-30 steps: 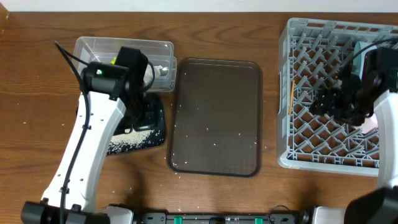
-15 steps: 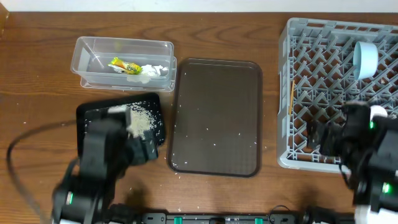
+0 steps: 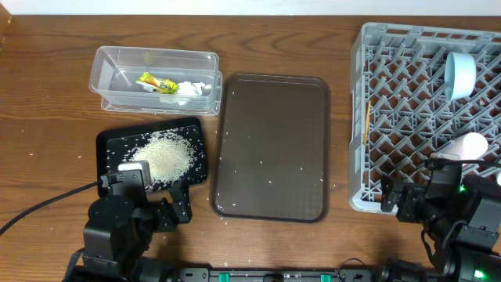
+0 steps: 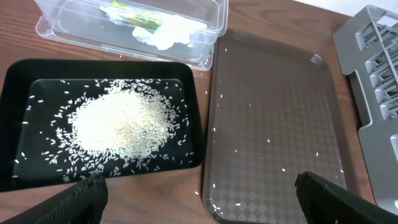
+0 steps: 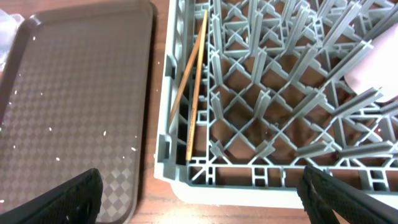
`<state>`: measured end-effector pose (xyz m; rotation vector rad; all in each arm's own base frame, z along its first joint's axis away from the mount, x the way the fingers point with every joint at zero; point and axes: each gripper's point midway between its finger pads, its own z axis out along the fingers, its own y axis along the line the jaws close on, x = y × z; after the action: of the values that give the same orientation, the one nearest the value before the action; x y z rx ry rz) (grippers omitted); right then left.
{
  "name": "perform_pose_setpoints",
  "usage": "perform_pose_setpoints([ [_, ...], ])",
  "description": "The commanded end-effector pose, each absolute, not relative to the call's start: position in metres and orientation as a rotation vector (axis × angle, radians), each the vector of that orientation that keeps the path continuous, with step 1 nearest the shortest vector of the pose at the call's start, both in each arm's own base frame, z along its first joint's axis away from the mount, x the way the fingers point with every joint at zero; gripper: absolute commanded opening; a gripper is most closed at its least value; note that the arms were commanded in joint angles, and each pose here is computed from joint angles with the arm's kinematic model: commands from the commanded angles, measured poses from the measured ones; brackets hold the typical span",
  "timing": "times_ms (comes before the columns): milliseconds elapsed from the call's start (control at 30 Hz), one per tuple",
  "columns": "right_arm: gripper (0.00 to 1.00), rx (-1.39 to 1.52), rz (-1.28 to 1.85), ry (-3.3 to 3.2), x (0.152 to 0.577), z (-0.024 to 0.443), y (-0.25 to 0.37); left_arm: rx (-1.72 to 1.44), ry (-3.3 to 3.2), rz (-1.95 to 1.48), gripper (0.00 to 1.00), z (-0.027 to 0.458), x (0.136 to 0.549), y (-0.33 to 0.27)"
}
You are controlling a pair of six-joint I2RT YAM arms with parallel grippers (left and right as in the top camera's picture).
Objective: Sort waste into correct bins and load items into the dishwasher rack
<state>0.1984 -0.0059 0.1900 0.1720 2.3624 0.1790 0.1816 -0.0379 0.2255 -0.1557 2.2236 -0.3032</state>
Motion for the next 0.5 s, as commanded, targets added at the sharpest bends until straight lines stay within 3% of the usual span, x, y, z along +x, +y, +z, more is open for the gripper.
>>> perform_pose_setpoints([
  [0,0.99,0.171,0.181,2.367,0.198,0.188,-0.006,-0.151,2.227,-0.285,0.99,0.223,0.181,-0.036],
  [467,0.99,0.104,0.179,2.318,0.187,0.192,0.004,-0.151,2.227,-0.285,0.99,0.223,0.181,-0.036],
])
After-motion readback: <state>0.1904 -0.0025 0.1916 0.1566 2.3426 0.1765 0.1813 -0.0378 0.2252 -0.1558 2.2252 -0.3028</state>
